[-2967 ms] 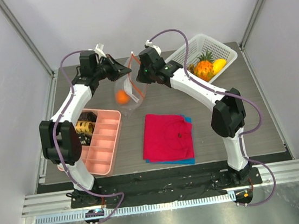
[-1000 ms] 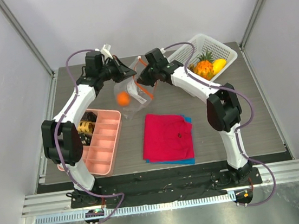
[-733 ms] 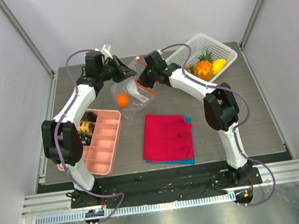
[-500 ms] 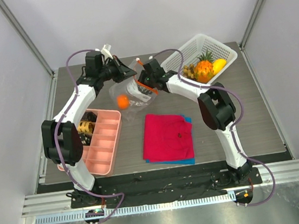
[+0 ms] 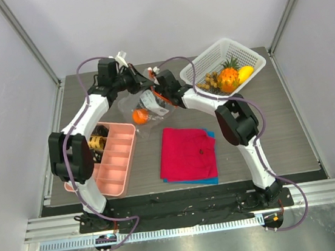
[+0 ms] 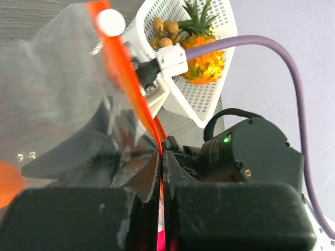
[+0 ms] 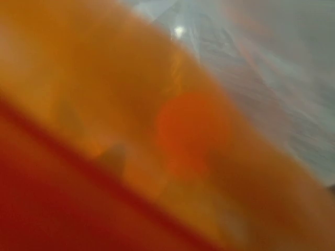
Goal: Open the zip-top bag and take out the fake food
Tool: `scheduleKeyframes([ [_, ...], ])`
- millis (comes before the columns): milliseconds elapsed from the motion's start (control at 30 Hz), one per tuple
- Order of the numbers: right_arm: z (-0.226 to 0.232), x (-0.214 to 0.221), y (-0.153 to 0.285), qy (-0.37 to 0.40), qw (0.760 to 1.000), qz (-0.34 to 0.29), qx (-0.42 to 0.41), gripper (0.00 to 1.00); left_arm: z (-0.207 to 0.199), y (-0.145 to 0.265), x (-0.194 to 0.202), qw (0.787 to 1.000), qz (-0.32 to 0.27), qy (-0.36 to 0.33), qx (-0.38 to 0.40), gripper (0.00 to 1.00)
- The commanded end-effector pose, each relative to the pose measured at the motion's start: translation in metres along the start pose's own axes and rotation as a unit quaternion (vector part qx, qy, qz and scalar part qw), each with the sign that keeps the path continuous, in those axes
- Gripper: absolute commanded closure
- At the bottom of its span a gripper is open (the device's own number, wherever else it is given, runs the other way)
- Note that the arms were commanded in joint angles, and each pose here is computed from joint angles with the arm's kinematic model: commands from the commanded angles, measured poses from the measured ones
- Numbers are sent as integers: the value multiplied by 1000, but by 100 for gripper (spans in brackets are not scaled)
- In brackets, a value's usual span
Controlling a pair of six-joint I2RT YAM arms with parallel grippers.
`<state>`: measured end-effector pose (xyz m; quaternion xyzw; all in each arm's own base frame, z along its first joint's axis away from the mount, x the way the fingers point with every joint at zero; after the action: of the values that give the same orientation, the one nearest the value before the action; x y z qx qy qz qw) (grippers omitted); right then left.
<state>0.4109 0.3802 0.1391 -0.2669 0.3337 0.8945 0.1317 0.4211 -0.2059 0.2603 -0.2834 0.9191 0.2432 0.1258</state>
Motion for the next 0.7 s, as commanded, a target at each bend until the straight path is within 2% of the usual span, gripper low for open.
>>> scheduleKeyframes([
  [0, 2, 13, -15, 53, 998, 11, -32, 27, -16, 0, -4, 999, 0, -19, 26, 100],
  [333, -15, 37, -39, 92, 995, 36, -11, 9, -6, -3, -4, 1000, -2, -11, 1, 100],
  [567, -9, 31, -51, 59, 997, 3, -45, 9, -5, -3, -4, 1000, -2, -11, -2, 100],
  [667, -4, 25, -52, 51, 997, -17, -57, 14, -5, -3, -4, 1000, -2, -12, -3, 100],
])
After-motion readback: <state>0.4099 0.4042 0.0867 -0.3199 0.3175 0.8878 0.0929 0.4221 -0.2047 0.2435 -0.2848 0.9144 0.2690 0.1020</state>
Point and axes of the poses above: each gripper's point midway between its finger pads, its own y axis back along the fingers, its own z axis along the line the jaws close on, x = y × z, the point moved 6 cm from there along y, back along the fingers, and after that the axes turned 8 degrees about y, right-handed, at the moved point
